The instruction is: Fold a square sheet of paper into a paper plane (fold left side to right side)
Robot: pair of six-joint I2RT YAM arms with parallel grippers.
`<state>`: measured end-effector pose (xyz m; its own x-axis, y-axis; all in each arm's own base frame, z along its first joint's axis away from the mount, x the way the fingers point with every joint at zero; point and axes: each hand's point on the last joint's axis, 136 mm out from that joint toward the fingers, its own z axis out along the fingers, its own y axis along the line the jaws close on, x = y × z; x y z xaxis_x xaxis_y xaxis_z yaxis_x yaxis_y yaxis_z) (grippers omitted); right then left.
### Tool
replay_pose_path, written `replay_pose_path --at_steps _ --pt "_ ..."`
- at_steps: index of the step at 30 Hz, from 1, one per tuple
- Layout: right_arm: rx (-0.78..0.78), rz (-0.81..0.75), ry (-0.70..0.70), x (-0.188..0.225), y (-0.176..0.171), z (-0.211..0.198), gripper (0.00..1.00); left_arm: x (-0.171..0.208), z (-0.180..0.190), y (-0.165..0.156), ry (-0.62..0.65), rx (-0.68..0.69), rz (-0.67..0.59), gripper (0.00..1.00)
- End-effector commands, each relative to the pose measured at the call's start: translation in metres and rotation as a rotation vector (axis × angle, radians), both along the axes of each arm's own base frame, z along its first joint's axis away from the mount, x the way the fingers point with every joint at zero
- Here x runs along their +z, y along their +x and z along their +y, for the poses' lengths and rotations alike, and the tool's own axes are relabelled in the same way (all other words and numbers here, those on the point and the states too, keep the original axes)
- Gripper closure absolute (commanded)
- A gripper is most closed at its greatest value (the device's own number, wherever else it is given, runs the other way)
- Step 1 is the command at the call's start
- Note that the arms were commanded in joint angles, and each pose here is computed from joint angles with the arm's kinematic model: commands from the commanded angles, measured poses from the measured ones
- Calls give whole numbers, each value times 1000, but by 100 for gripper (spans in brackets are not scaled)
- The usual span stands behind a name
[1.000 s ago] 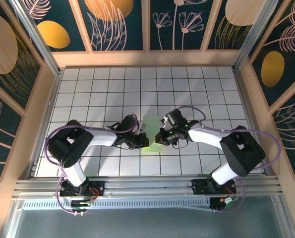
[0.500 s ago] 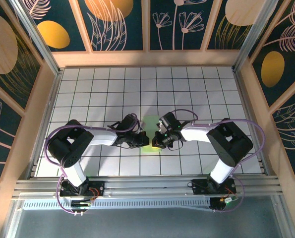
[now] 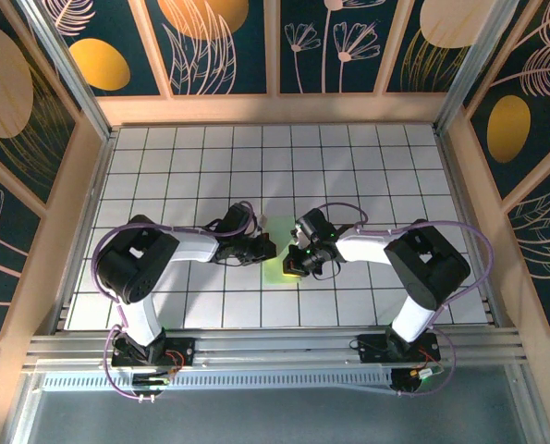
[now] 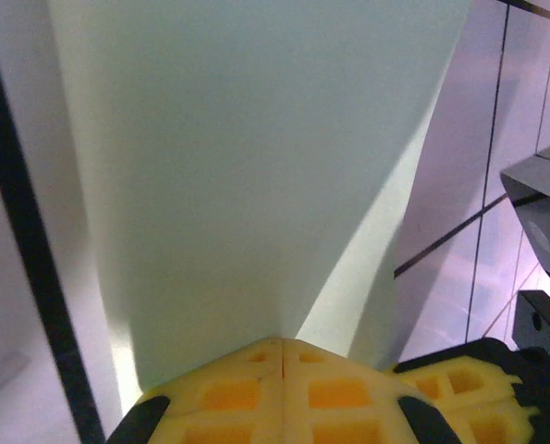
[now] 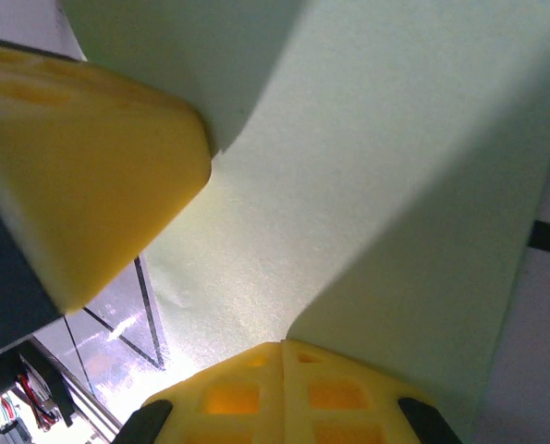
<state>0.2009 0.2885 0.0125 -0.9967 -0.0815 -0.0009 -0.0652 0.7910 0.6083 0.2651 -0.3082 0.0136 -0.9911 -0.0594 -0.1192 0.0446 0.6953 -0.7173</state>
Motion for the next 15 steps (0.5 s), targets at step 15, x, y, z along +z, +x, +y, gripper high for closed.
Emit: replay_pose_path --at_steps 15 --pt "-6 59 -299 -56 -18 -58 100 -12 24 46 73 57 -99 100"
